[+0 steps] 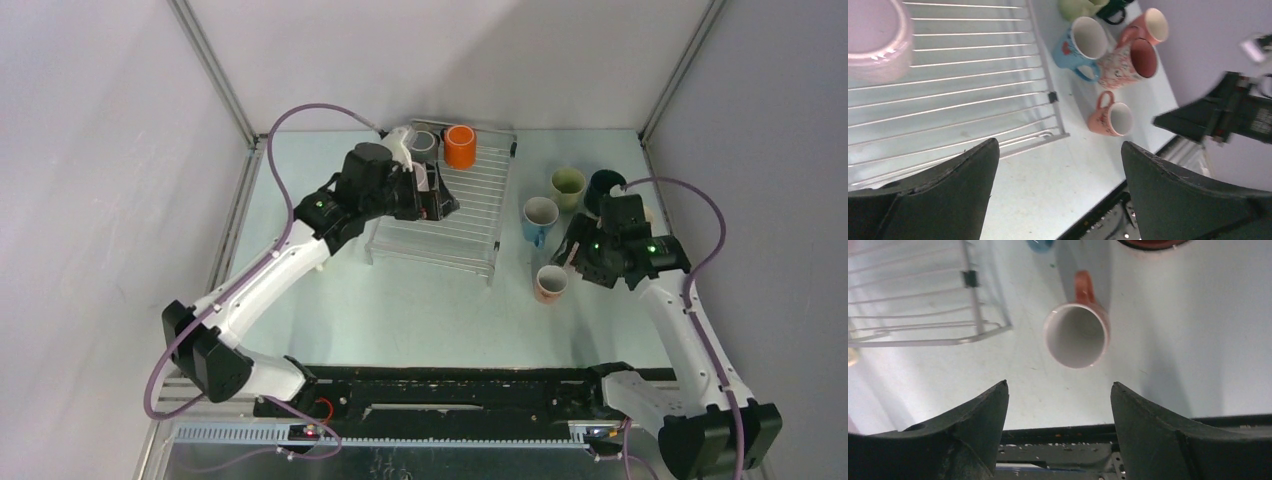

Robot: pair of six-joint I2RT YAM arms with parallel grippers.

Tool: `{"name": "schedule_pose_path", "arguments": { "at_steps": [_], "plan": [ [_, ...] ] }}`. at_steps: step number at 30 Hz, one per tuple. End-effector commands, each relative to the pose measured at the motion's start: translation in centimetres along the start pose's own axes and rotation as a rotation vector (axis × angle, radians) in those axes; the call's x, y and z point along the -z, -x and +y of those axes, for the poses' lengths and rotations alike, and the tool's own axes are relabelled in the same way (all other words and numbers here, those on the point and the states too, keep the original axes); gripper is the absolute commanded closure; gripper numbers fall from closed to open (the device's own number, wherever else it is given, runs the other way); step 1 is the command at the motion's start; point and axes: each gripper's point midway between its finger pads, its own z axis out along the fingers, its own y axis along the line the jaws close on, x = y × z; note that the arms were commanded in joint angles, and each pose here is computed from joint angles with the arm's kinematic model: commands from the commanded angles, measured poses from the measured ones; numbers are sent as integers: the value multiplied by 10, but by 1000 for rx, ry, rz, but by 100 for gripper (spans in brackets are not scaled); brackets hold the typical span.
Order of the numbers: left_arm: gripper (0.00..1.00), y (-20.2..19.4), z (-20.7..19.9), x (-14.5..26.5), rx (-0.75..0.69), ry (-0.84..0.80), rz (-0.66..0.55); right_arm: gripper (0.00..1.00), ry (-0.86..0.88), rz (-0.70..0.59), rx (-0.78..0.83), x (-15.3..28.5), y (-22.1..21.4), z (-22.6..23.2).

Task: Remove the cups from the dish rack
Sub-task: Place the cup at the center of the board, then unload the cup from the dish rack.

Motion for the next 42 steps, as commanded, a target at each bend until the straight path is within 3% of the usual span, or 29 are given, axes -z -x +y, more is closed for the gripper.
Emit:
{"name": "schedule_pose_path", "arguments": {
  "at_steps": [1,10,20,30,42],
  "plan": [
    [0,45,29,5,-89,185,-103,16,116,-98,66,29,26,31],
    [0,65,62,3,-80,288,-100,3,284,-199,145,38,79,111],
    [0,93,125,-26,-138,447,-71,2,329,-238,255,32,106,182],
    [0,117,174,-88,-262,524,28,2,341,-200,294,39,74,176],
    [0,87,202,-145,-269,460,175,2,322,-197,305,43,54,156]
  ]
}}
